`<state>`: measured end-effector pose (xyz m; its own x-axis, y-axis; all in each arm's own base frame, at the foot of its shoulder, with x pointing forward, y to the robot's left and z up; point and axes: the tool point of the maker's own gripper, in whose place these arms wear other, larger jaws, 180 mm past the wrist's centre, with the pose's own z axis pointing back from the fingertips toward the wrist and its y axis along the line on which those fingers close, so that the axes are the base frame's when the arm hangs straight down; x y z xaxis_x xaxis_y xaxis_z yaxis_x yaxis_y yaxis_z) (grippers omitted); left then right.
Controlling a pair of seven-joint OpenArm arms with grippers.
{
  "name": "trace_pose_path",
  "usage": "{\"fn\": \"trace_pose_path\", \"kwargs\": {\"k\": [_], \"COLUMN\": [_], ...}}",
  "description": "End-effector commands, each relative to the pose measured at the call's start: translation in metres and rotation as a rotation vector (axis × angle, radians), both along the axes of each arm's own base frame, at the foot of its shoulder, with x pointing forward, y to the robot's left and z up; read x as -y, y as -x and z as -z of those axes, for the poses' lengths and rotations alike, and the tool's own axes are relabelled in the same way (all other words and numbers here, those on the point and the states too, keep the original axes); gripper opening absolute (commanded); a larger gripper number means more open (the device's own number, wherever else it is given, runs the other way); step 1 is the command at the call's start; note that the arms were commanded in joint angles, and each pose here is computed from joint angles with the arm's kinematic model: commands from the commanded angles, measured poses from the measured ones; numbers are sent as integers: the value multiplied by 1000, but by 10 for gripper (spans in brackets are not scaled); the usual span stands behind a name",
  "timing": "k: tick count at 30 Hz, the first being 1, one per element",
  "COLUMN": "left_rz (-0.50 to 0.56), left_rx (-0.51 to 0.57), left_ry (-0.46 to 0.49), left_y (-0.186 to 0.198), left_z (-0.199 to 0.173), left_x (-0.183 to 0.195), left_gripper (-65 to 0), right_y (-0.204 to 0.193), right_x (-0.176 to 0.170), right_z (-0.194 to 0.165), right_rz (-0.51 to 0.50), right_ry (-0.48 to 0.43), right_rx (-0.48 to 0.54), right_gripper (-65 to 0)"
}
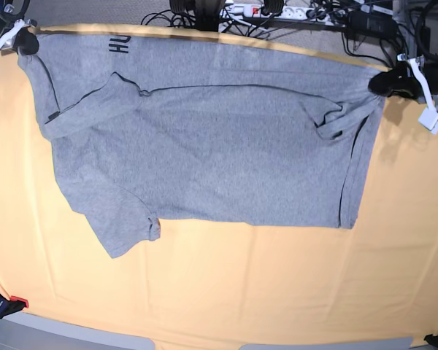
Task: Layout the t-shirt on the table in an organized manner, then fold the t-shirt properly
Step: 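Pull both shoulder corners away from the robot, sliding the shirt, then open both grippers and lift them off the shoulder corners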
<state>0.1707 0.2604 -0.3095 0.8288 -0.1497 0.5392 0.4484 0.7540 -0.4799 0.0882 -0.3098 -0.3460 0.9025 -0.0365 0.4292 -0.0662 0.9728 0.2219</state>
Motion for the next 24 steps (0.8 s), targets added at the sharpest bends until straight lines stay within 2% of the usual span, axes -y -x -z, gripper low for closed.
{"fn": "trace_pose_path", "kwargs": {"k": [1, 7, 8, 11, 12, 13, 15, 18, 21, 24], "left_rz": [14, 14, 14, 14, 14, 13, 3, 5, -12, -61], "left_rx": [38, 39, 39, 39, 39, 39, 31, 41, 99, 204], "left_ry": [-10, -10, -10, -11, -11, -11, -8, -11, -23, -46], "left_y": [-7, -7, -7, -7, -7, -7, -8, -9, -22, -43], "left_z": [-11, -11, -11, -11, -11, -11, -11, -12, -24, -49], "left_x": [-3, -3, -3, -3, -3, -3, -3, -4, -11, -27], "left_gripper": [-650, -650, -622, -400, -329, -272, -220, -218, -218, -218], "right_y": [-3, -4, -4, -4, -4, -4, -5, -8, -13, -17], "right_x": [5, 4, 4, 4, 4, 5, 6, 11, 19, 27], "right_z": [-7, -8, -8, -8, -8, -8, -9, -14, -20, -27], "right_rz": [-14, -15, -15, -15, -15, -16, -19, -34, -59, -74], "right_ry": [26, 20, 20, 21, 21, 22, 28, 48, 80, 109], "right_rx": [13, 19, 19, 19, 18, 19, 21, 22, 22, 25], "right_gripper": [-650, -650, -610, -377, -316, -281, -273, -273, -273, -273]}}
